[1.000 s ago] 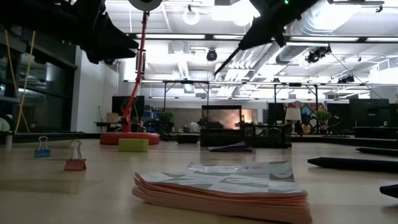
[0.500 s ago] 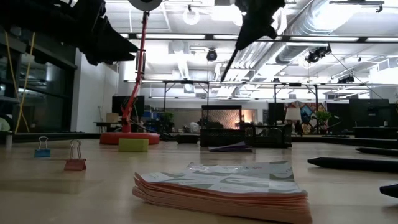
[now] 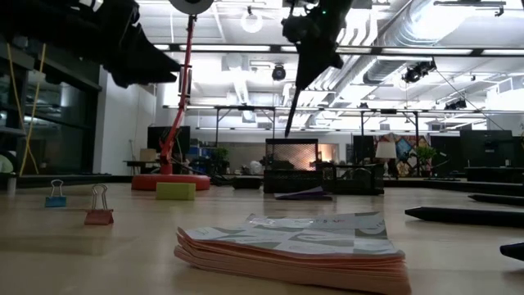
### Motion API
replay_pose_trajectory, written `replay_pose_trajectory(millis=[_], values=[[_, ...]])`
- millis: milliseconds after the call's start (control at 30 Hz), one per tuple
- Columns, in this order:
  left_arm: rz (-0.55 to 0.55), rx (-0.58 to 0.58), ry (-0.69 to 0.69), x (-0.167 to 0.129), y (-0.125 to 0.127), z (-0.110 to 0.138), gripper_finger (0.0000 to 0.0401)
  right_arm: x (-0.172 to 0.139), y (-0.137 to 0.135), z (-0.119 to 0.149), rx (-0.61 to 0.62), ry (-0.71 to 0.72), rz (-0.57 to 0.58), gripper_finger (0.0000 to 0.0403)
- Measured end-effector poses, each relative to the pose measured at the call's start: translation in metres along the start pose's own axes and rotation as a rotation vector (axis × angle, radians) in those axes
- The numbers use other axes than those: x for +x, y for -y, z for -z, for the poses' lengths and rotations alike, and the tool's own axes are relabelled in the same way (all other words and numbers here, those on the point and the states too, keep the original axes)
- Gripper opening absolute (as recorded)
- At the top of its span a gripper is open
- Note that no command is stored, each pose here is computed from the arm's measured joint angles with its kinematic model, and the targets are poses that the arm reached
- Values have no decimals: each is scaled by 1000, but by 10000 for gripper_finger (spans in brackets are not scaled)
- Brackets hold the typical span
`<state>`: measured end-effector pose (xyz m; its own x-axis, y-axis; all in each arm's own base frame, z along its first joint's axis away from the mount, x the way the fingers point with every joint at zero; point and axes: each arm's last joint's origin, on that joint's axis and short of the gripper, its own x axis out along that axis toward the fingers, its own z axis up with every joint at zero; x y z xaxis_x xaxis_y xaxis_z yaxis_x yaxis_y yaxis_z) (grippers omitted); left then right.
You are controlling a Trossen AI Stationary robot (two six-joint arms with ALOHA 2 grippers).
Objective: Pick and place office supplies into organizer
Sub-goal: Put the black pen into the black desk organizer
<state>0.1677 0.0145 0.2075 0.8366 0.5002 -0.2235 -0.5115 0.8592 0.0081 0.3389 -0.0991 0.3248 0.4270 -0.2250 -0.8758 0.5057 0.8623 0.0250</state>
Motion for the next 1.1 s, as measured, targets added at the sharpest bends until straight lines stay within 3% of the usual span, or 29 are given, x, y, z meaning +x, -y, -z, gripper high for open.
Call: replay_pose_trajectory(millis=[500, 1100], values=[[0, -2, -3, 0, 0, 0, 233, 38, 20, -6, 17, -79, 21, 26], [18, -9, -7, 0, 0, 1, 233, 91, 22, -7, -18, -169, -19, 19]])
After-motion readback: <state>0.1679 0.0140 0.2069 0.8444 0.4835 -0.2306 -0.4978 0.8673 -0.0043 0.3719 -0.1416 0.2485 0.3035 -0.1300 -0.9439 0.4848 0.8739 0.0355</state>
